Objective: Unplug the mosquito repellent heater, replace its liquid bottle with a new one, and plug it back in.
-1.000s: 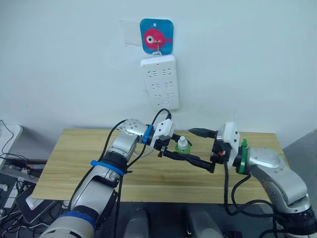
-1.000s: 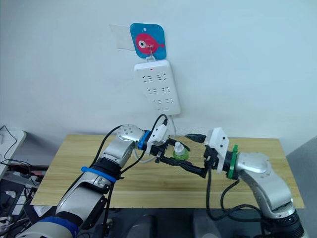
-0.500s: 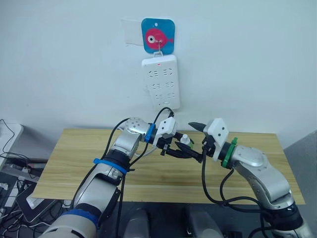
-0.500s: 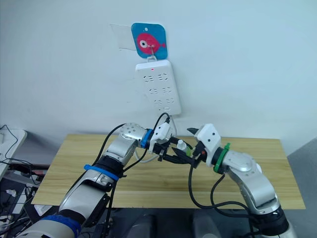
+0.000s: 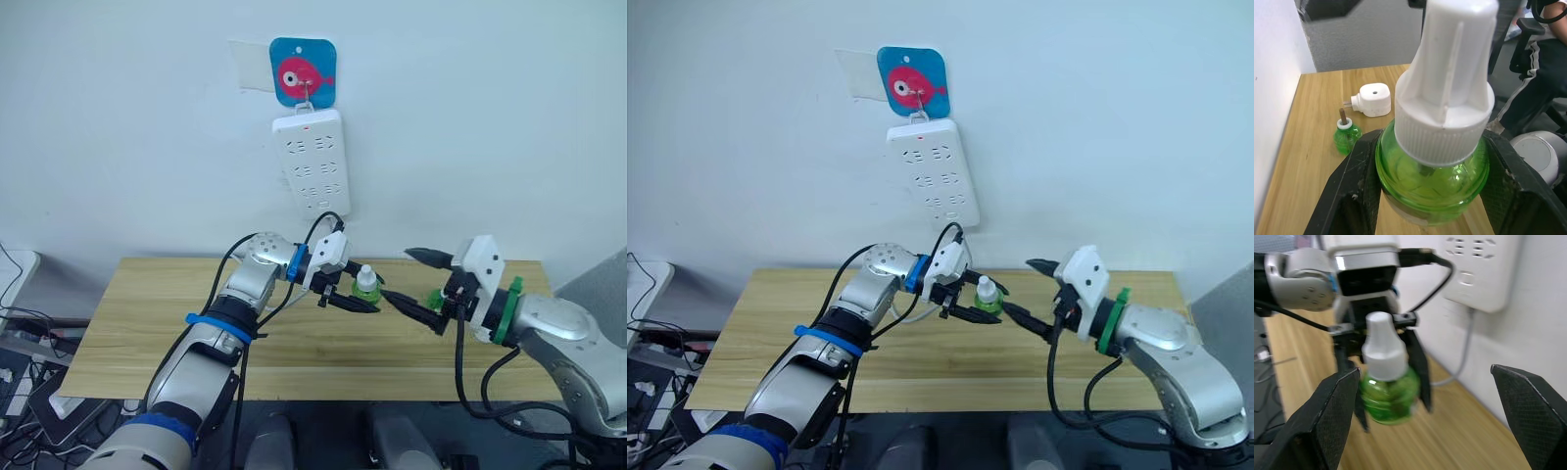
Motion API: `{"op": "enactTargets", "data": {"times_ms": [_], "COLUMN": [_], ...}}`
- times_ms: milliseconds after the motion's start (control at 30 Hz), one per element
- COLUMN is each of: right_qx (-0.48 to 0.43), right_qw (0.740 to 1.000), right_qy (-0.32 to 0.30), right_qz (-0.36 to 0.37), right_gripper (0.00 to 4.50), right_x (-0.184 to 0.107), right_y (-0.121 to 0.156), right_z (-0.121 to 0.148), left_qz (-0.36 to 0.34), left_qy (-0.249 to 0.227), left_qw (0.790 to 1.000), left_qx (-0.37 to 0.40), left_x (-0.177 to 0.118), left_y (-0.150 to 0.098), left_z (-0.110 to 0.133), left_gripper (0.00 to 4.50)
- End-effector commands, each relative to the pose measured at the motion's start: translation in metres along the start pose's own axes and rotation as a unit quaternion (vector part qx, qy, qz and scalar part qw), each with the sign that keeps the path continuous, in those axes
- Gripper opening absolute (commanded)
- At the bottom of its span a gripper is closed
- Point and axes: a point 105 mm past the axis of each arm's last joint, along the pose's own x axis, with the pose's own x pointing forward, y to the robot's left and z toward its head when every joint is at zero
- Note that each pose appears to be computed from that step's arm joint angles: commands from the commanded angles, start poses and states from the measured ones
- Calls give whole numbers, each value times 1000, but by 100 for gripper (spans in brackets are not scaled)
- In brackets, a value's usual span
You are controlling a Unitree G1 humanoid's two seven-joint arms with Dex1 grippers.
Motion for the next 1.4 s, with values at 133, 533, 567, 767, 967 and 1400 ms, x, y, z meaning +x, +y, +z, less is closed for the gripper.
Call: {"op": "enactTargets", "data": {"times_ms": [133, 533, 567, 767, 967, 1400], "right_qx": [-23, -35, -34, -16, 30, 36], "right_qw": [1000, 996, 995, 998, 1000, 999], "right_qy": [-15, -5, 0, 12, -8, -21], "right_qz": [-12, -87, -91, -61, 1, 13], "right_gripper": [447, 447, 447, 447, 447, 357], "right_x": [29, 2, -9, -33, -22, 23], "right_y": [-4, -32, -33, -18, 3, 8], "right_z": [2, 2, 2, 7, 14, 20], "left_qz": [-1, -4, -4, -3, -6, -16], "left_qy": [-4, -3, -3, -2, -2, 7], "left_qw": [1000, 1000, 1000, 1000, 1000, 999], "left_qx": [21, 24, 23, 24, 27, 40], "left_x": [-1, -1, -1, -1, 0, 0], "left_y": [4, 2, 3, 5, 6, 4], "left_z": [9, 9, 9, 9, 10, 9], "left_gripper": [228, 228, 228, 228, 228, 228]}}
